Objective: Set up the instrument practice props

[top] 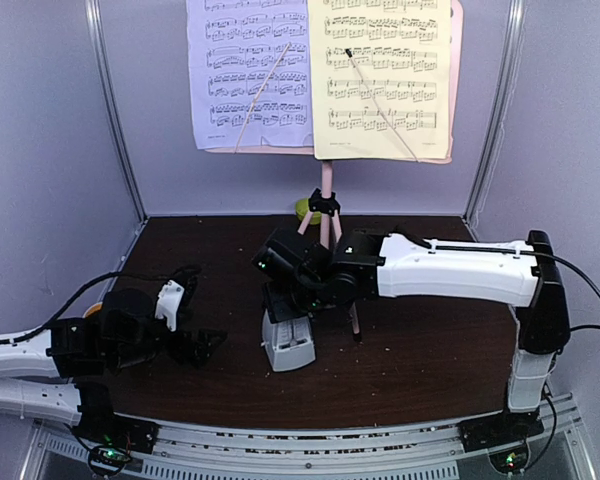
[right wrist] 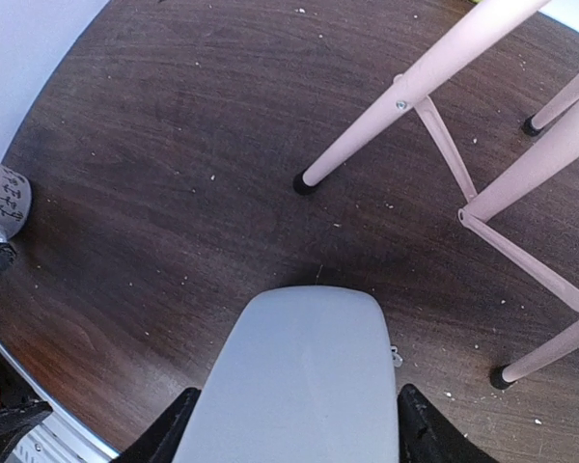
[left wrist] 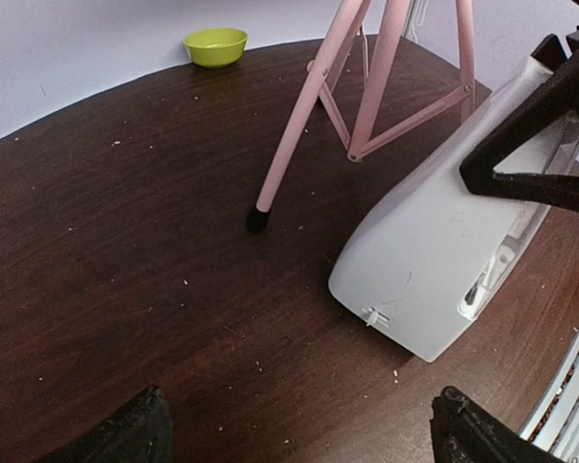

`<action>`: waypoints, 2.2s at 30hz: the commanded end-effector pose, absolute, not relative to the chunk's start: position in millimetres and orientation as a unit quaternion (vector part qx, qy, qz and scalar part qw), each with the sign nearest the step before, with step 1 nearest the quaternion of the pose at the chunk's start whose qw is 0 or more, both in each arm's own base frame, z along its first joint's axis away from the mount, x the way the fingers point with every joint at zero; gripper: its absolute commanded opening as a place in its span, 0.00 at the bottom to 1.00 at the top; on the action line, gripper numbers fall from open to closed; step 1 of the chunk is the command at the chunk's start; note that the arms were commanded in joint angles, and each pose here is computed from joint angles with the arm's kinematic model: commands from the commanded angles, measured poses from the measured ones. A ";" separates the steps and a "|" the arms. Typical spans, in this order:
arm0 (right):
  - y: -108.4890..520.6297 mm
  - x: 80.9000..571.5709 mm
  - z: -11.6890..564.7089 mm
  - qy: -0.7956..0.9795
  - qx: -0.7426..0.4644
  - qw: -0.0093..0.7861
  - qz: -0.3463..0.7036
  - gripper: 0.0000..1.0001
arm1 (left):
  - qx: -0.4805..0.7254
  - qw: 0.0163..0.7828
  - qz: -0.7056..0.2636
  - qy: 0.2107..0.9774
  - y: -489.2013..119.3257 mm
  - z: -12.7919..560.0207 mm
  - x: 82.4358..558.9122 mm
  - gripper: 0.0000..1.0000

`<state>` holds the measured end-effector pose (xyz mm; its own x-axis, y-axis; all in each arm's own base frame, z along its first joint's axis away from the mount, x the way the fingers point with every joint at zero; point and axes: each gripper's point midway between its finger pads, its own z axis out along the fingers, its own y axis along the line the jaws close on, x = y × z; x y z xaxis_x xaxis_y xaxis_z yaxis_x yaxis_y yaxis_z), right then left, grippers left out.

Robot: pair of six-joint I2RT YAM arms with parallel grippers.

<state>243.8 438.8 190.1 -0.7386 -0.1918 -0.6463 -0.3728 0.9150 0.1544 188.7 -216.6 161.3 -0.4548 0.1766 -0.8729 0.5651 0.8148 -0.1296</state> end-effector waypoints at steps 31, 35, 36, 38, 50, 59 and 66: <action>471.9 241.6 242.1 0.921 -0.004 0.305 0.242 0.98 | 0.181 0.492 -0.264 0.809 -232.5 218.6 195.8 0.96; 442.0 248.3 269.7 0.902 0.016 0.348 0.254 1.00 | 0.156 0.501 -0.286 0.802 -243.1 242.8 195.2 0.96; 433.3 248.8 275.6 0.898 0.018 0.357 0.257 1.00 | 0.150 0.501 -0.289 0.802 -247.0 247.7 194.8 0.97; 413.8 250.0 282.6 0.890 0.017 0.373 0.261 1.00 | 0.129 0.494 -0.290 0.809 -253.2 252.5 196.9 0.98; 305.8 264.9 283.4 0.862 0.020 0.438 0.253 1.00 | 0.013 0.431 -0.196 0.881 -292.6 240.9 223.6 0.98; 284.8 263.1 269.5 0.865 -0.015 0.448 0.225 1.00 | 0.006 0.403 -0.167 0.900 -338.4 210.5 228.5 0.97; 279.2 257.7 255.8 0.868 -0.020 0.441 0.228 1.00 | -0.016 0.373 -0.101 0.922 -348.3 179.6 232.4 0.91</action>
